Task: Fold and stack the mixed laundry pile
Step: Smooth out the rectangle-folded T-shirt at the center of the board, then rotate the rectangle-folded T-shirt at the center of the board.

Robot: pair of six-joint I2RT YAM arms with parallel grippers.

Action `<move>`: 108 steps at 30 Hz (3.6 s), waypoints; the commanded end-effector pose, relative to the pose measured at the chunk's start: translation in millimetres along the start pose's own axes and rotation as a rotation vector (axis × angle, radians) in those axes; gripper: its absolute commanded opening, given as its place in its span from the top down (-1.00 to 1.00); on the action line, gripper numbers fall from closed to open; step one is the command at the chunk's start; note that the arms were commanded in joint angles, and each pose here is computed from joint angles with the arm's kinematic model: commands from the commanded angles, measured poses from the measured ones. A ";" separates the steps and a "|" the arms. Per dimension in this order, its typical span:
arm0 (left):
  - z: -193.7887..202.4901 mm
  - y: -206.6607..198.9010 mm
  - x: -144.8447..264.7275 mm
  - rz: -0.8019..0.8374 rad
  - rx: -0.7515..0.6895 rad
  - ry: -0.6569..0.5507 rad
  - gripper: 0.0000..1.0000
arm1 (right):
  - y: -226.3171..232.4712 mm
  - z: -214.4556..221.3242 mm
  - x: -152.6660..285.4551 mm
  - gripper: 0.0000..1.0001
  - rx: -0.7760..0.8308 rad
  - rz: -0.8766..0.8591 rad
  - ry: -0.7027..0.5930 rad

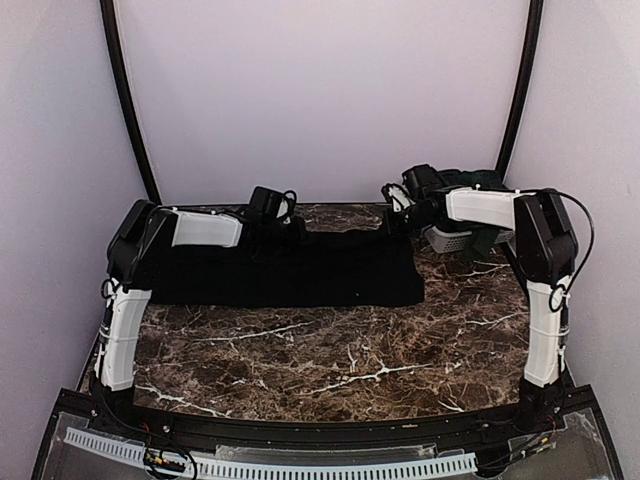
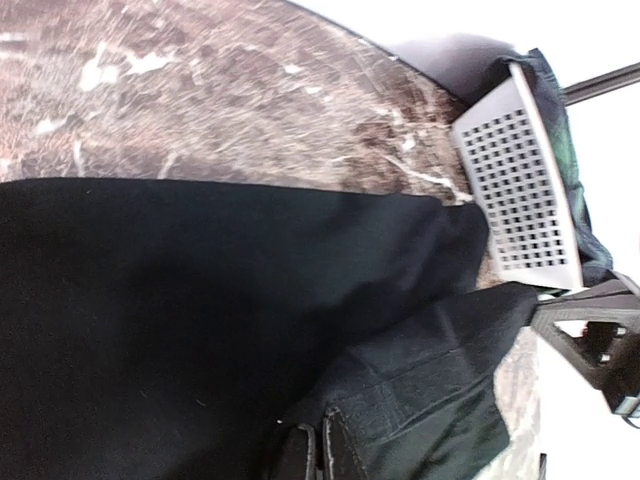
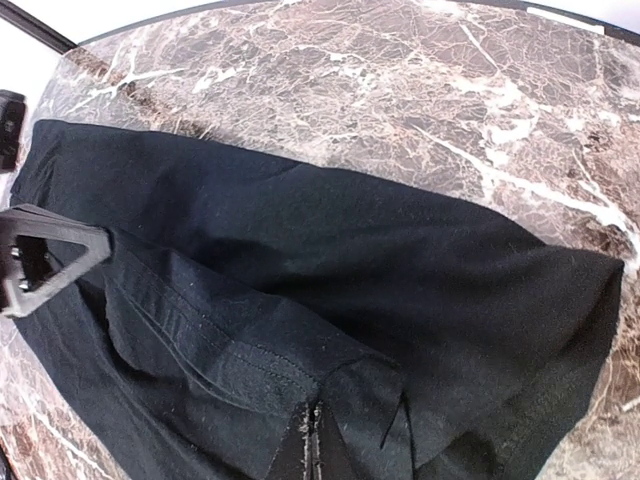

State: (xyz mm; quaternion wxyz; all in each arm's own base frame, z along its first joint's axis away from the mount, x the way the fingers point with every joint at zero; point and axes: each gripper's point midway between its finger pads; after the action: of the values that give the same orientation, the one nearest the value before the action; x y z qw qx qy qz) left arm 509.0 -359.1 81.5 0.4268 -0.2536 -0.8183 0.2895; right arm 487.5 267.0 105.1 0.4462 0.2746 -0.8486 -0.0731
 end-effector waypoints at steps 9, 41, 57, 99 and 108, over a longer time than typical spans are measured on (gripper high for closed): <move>-17.8 13.5 8.2 -0.043 0.019 -0.040 0.53 | -1.2 -29.1 -21.1 0.99 0.003 -0.028 -0.027; -6.1 100.4 141.9 -0.454 0.018 -0.074 -0.47 | 31.6 81.0 14.9 -0.44 -0.001 -0.062 0.160; 45.1 194.4 167.3 -0.633 0.231 0.024 -0.37 | -1.8 153.3 0.6 -0.36 -0.097 0.009 0.287; 10.8 209.4 181.3 -0.747 0.059 0.032 -0.24 | 43.6 91.5 -53.8 -0.32 0.008 -0.041 0.246; 84.3 207.8 192.6 -0.701 0.105 0.134 -0.09 | -10.1 59.7 -80.5 -0.30 -0.009 0.010 0.217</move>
State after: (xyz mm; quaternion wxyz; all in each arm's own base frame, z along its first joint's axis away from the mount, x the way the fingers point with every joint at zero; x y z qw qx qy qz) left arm 425.7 -100.6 26.9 0.5118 0.0513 -0.8443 0.1505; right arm 454.2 315.9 38.1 0.5238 0.3052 -0.7931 -0.0592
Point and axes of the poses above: each gripper's point midway between its finger pads, its own x axis back along the fingers, its own y axis along the line the jaws close on, z = x × y, and after that the axes turned 1 degree about x, right-handed
